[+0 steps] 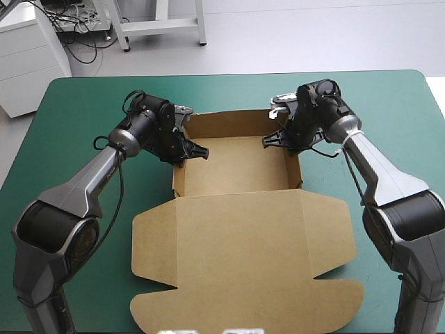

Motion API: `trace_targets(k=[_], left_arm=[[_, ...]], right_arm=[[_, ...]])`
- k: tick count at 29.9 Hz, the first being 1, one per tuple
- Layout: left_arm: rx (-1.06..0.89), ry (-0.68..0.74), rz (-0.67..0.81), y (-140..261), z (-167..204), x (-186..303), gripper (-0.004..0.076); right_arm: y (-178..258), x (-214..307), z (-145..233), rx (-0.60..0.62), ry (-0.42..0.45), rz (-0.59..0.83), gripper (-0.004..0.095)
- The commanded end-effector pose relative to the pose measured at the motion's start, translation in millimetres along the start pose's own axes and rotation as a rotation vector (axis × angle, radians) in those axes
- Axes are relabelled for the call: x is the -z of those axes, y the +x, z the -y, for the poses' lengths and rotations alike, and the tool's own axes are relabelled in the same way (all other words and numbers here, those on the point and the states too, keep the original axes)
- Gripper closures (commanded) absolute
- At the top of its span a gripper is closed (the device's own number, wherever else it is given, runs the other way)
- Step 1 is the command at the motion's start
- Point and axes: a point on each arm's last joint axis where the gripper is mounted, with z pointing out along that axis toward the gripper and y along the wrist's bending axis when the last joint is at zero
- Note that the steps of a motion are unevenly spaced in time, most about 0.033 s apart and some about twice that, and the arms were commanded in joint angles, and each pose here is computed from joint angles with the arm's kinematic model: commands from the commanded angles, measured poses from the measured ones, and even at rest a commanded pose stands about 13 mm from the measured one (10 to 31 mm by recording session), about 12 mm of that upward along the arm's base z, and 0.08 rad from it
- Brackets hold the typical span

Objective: Fold the box

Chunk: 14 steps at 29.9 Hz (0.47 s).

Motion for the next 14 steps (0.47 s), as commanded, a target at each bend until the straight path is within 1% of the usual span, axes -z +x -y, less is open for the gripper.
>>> trace_targets(k=[1,4,6,7,8,10,12,13,14], left_arm=[[-0.06,0.024,0.061,-0.1,1.9,27.5,0.07],[-0.079,0.027,0.035,0.6,2.4,23.3,0.0699],[-0.074,0.042,0.034,0.5,3.8,22.6,0.0668],[-0.073,0.046,0.035,0.4,4.1,22.6,0.0635],[-0.072,0.048,0.033,0.7,4.3,22.6,0.0593],[-0.072,0.047,0.019,1.9,4.1,22.6,0.0484],[-0.078,0.028,-0.003,3.9,2.4,22.5,0.0358],[-0.079,0.024,-0.013,4.7,1.9,22.5,0.0309],[-0.079,0.022,-0.013,5.1,1.7,23.4,0.0257]], right_arm=[[0.8,28.9,-4.1,0.059,-0.019,0.06,0.0931],[0.8,28.9,-4.1,0.091,-0.018,0.06,0.0924],[0.9,28.9,-4.8,0.088,-0.026,0.059,0.0909],[0.9,28.9,-5.0,0.088,-0.028,0.059,0.089],[1.0,29.0,-5.7,0.085,-0.036,0.059,0.0863],[1.0,29.0,-6.1,0.091,-0.04,0.059,0.0789],[1.0,29.0,-6.5,0.109,-0.044,0.059,0.0668],[1.0,29.0,-6.5,0.115,-0.044,0.059,0.0606],[1.2,29.8,-6.5,0.115,-0.044,0.061,0.0518]])
